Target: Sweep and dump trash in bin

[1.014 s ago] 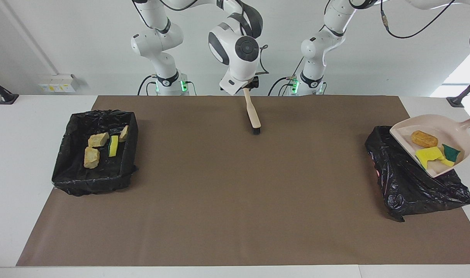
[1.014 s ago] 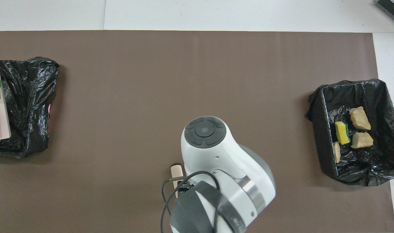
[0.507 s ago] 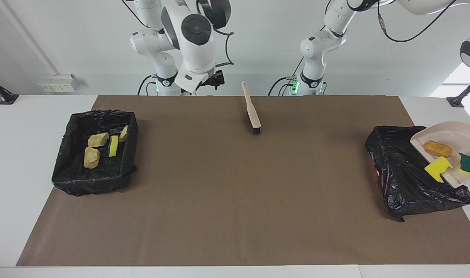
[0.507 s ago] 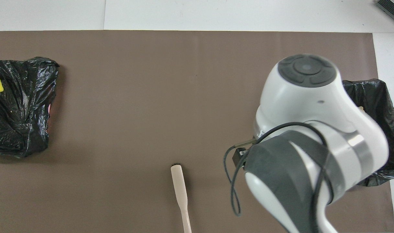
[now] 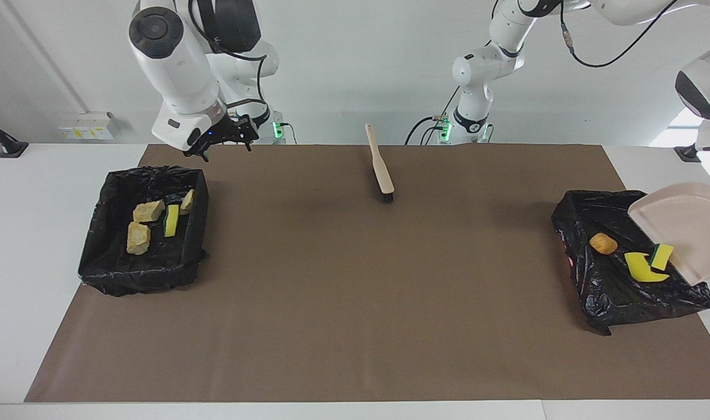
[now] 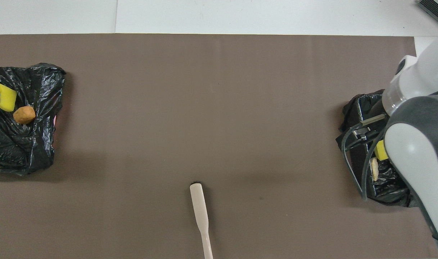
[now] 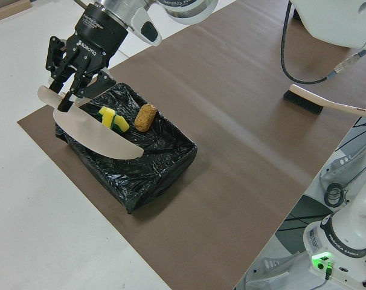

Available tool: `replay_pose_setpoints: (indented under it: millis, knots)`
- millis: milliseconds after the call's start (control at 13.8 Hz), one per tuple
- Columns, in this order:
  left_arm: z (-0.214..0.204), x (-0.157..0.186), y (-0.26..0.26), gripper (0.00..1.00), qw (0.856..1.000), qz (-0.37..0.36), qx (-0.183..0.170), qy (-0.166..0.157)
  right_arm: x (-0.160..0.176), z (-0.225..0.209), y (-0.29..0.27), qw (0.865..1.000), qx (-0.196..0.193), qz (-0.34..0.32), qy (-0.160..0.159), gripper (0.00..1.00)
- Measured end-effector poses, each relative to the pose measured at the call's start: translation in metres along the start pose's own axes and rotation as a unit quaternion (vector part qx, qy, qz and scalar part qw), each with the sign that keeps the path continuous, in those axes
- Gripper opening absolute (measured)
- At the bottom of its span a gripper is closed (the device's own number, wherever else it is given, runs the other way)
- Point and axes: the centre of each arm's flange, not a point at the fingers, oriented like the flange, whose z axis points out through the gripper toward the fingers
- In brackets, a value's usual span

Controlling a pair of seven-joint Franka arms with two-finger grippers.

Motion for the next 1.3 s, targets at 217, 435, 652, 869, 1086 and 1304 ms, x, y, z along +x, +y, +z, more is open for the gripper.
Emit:
replay_pose_setpoints:
  millis: [217,435,652,869,1086,1304]
  knots:
    - [-0.007,-0.008,0.0,0.32,1.0,-0.004,0.006,-0.008,0.004,-0.008,0.026,0.999,-0.007,0.025,0.039,1.0]
    - [-0.025,-0.024,0.004,0.32,0.999,-0.037,0.016,0.025,0.001,-0.014,0.055,0.996,-0.009,0.059,0.06,1.0]
    - [-0.039,-0.033,0.01,0.32,0.986,-0.101,0.015,0.134,0.001,-0.024,0.082,0.991,-0.014,0.083,0.1,1.0]
    - [-0.067,-0.028,0.017,0.32,0.959,-0.183,-0.017,0.215,-0.001,-0.027,0.09,0.989,-0.013,0.102,0.109,1.0]
    - [-0.125,0.016,0.023,0.32,0.919,-0.278,-0.091,0.264,-0.003,-0.028,0.086,0.983,-0.008,0.149,0.11,1.0]
    - [-0.19,0.085,0.026,0.32,0.862,-0.375,-0.162,0.3,-0.013,-0.032,0.084,0.983,-0.007,0.152,0.103,1.0]
